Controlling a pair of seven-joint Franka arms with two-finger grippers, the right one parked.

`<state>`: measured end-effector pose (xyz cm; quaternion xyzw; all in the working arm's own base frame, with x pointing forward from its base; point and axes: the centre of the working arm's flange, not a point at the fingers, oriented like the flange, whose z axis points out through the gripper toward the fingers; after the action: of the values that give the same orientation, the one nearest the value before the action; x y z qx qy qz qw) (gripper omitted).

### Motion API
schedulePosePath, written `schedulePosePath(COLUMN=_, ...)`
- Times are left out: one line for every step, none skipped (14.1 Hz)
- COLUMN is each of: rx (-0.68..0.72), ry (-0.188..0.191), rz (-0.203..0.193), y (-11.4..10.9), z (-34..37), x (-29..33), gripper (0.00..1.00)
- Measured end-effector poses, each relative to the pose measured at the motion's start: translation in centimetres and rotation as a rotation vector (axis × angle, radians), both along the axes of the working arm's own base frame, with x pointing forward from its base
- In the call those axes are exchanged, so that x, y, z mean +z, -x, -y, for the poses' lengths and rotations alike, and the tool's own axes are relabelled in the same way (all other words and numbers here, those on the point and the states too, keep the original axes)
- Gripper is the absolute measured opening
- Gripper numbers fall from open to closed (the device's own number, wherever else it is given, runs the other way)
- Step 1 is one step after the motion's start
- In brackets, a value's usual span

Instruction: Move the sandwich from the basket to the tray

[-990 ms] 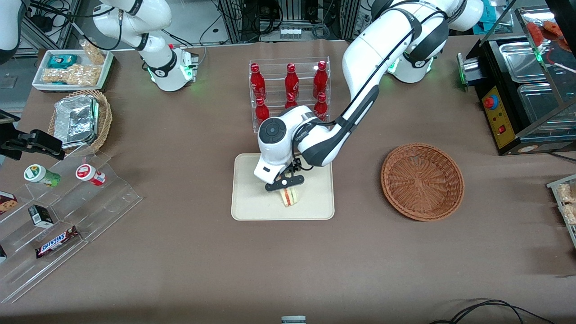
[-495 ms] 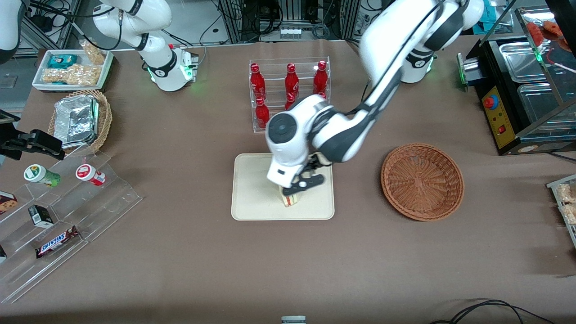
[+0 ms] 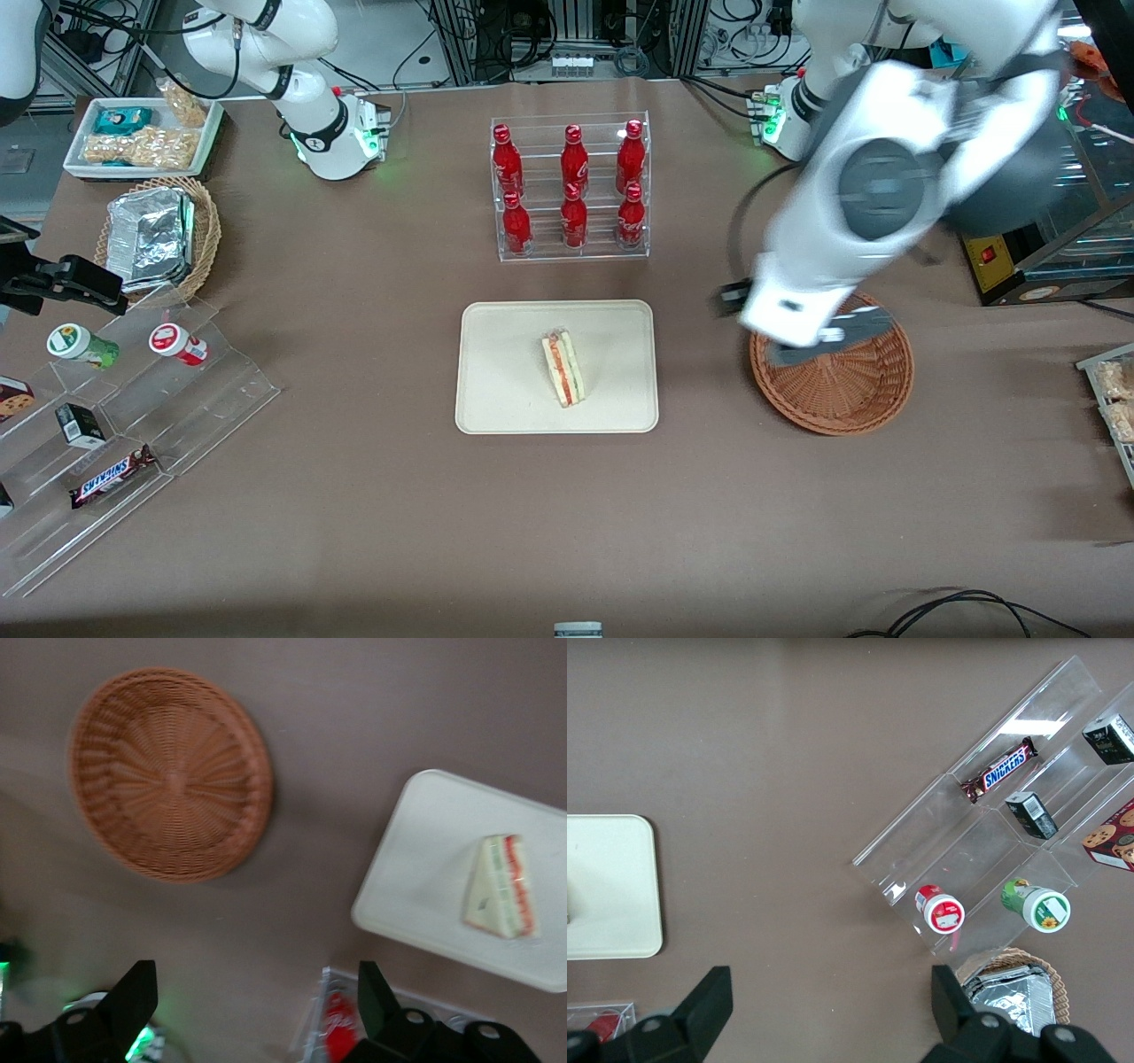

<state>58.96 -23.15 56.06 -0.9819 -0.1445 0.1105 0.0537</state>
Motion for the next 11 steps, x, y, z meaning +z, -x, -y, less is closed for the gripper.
schedulePosePath(rx=-0.015, ry=0.006, rz=-0.014, y=-0.3, z=-2.9, x=0.8, gripper=1.0)
schedulePosePath(rx=-0.03, ry=0.018, rz=-0.014, y=-0.5, z=-5.5, x=1.6, gripper=1.0)
schedulePosePath(rx=-0.046, ry=0.03, rz=-0.011, y=-0.6, z=-7.8, x=2.6, gripper=1.0)
schedulePosePath(rx=-0.065, ry=0.04, rz=-0.009, y=-0.5, z=-9.9, x=3.5, gripper=1.0)
schedulePosePath(rx=-0.081, ry=0.048, rz=-0.008, y=-0.3, z=-11.9, x=4.4, gripper=1.0)
schedulePosePath(rx=-0.087, ry=0.054, rz=-0.005, y=-0.1, z=-13.7, x=5.1, gripper=1.0)
schedulePosePath(rx=-0.082, ry=0.058, rz=-0.004, y=0.0, z=-15.4, x=5.6, gripper=1.0)
schedulePosePath(rx=-0.074, ry=0.062, rz=0.0, y=0.0, z=-16.8, x=5.9, gripper=1.0)
schedulePosePath(rx=-0.066, ry=0.063, rz=0.003, y=0.0, z=-17.5, x=6.1, gripper=1.0)
schedulePosePath(rx=-0.061, ry=0.062, rz=0.005, y=0.1, z=-17.8, x=6.2, gripper=1.0)
schedulePosePath(rx=-0.061, ry=0.062, rz=0.007, y=0.1, z=-17.8, x=6.3, gripper=1.0)
